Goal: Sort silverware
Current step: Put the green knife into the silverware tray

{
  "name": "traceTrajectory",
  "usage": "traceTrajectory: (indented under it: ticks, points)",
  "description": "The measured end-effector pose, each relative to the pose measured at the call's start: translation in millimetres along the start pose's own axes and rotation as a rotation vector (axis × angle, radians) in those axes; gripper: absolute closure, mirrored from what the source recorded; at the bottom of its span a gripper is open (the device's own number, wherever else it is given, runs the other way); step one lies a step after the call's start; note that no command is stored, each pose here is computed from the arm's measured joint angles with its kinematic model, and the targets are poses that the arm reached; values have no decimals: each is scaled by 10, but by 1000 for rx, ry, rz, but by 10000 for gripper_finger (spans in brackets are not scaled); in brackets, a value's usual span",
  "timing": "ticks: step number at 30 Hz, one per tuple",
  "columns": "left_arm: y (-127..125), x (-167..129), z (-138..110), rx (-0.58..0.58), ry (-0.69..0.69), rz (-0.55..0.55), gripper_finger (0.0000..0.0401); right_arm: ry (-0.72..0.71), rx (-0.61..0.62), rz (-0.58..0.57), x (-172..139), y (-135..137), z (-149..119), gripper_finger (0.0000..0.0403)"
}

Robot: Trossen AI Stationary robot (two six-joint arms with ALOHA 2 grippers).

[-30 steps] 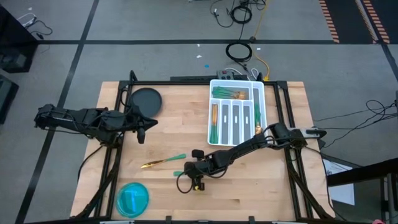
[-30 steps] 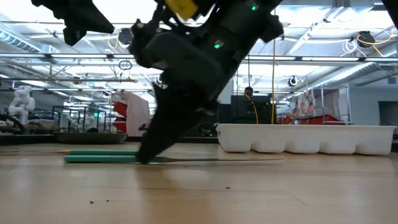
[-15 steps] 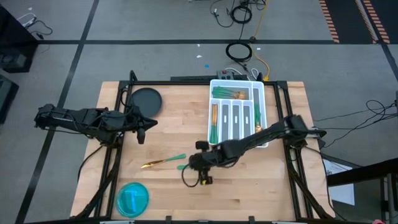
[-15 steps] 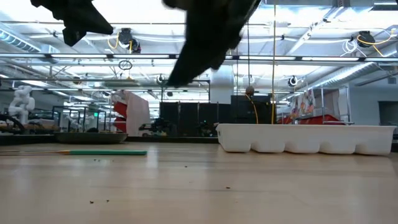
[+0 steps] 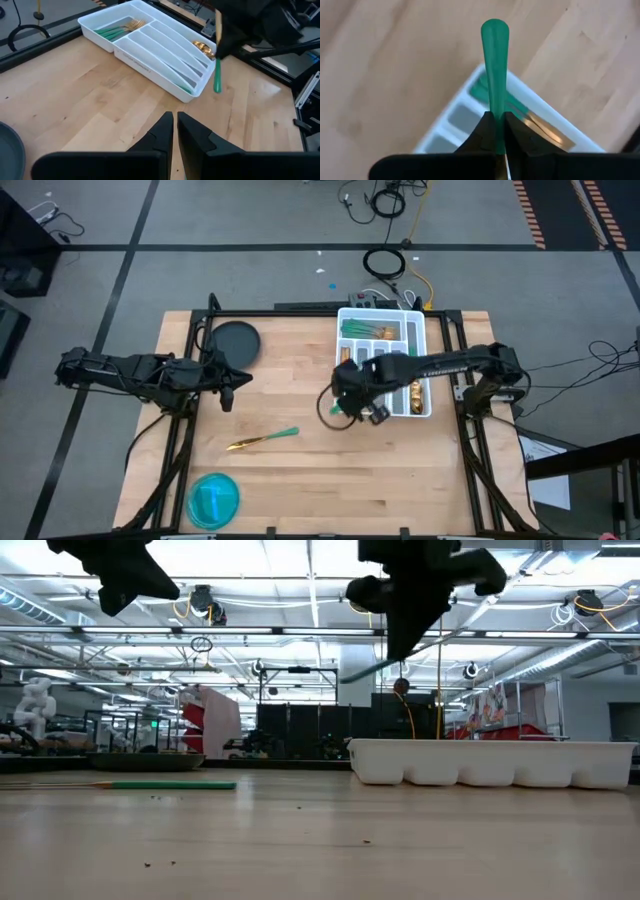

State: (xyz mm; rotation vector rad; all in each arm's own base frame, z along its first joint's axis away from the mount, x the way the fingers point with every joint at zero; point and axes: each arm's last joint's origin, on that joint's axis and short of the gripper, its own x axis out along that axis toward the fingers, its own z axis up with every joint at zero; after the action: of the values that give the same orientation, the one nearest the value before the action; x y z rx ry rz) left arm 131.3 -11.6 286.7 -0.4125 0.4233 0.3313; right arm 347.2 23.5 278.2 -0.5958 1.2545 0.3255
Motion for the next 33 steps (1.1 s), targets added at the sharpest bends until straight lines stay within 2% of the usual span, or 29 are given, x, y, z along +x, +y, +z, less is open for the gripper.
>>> traceTrajectory:
  ticks: [11, 17, 25, 33]
  points:
    - [3, 1, -2, -5, -1, 7, 369, 71, -318, 5, 38, -514, -445, 403]
    - [5, 1, -2, -5, -4, 12, 369, 121, -474, 56, 44, -663, -672, 403]
    - [34, 28, -35, 1, -23, 70, 369, 105, -612, 101, 64, -727, -762, 403]
    - [61, 73, -104, -16, -11, 91, 369, 94, -726, 171, 286, -753, -732, 403]
